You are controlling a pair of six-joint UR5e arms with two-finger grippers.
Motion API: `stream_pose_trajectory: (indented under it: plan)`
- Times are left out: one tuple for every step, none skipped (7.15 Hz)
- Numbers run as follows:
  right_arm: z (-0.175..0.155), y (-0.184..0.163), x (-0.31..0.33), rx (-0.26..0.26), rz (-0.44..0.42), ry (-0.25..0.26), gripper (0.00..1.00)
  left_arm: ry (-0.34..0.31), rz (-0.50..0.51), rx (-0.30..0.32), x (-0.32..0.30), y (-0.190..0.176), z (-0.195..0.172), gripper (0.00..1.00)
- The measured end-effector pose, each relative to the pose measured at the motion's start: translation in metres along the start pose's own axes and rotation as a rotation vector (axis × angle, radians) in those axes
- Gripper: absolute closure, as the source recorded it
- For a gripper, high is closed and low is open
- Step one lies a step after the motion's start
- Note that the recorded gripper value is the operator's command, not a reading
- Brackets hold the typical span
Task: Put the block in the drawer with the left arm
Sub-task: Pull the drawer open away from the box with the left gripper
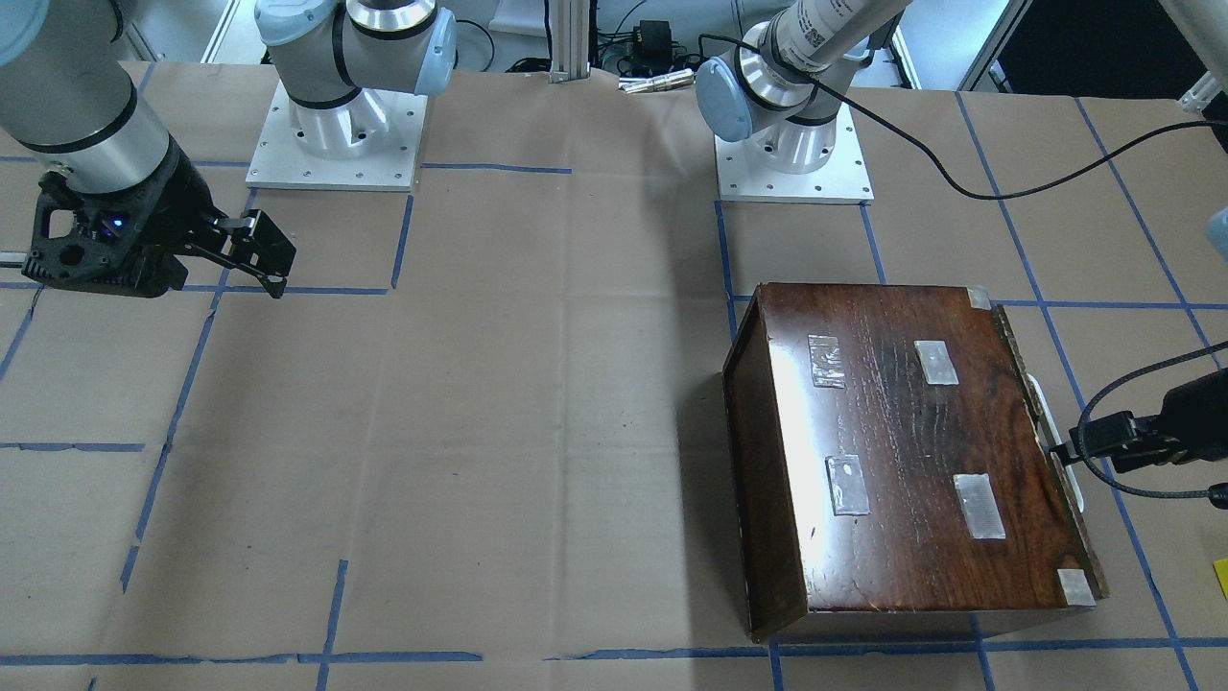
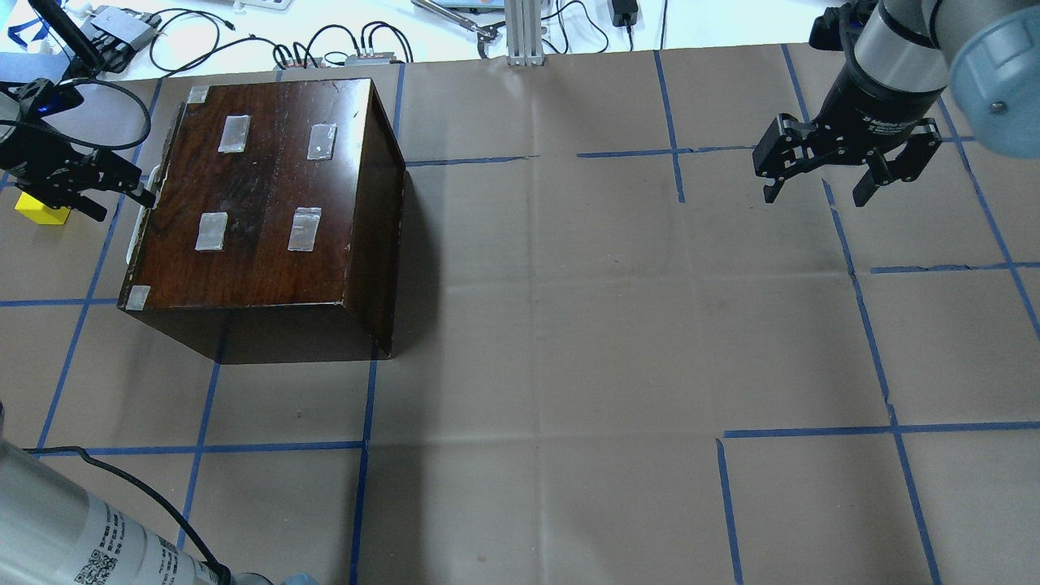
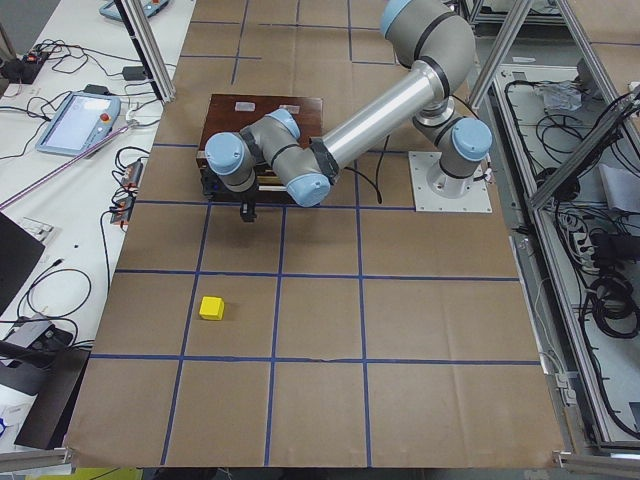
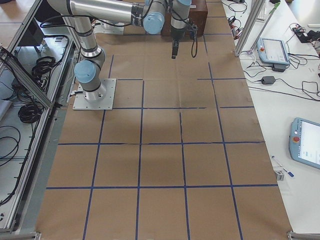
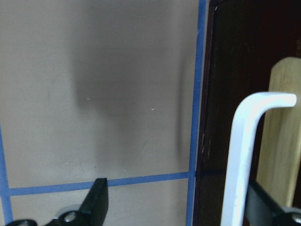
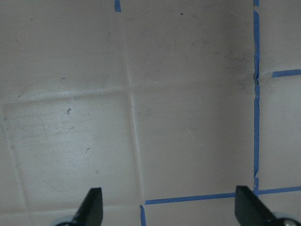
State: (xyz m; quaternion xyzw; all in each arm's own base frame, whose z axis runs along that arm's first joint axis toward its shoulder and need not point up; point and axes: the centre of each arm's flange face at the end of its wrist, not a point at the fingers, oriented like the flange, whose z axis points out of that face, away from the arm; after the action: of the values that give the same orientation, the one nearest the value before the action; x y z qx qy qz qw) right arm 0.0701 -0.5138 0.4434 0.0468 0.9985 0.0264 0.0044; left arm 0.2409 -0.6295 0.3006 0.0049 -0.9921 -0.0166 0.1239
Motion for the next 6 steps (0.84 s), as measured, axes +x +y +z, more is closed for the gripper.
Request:
stream_pose_trajectory:
  plan:
    - [0.000, 0.000, 0.000, 0.000, 0.000, 0.000, 0.00, -0.006, 0.007, 0.001, -0.008, 0.003, -0.002, 0.02]
    - [0.000, 0.000, 0.000, 0.000, 0.000, 0.000, 0.00, -0.009, 0.013, 0.004, -0.019, 0.007, -0.005, 0.02]
    - [0.000, 0.000, 0.000, 0.000, 0.000, 0.000, 0.00, -0.011, 0.018, 0.008, -0.029, 0.012, -0.007, 0.02]
    - [0.000, 0.000, 0.000, 0.000, 0.000, 0.000, 0.00, -0.012, 0.026, 0.011, -0.038, 0.016, -0.010, 0.02]
    - [0.000, 0.000, 0.000, 0.000, 0.000, 0.000, 0.00, -0.017, 0.032, 0.011, -0.047, 0.020, -0.012, 0.02]
    - [0.000, 0.000, 0.000, 0.000, 0.000, 0.000, 0.00, -0.028, 0.038, 0.009, -0.057, 0.024, -0.015, 0.02]
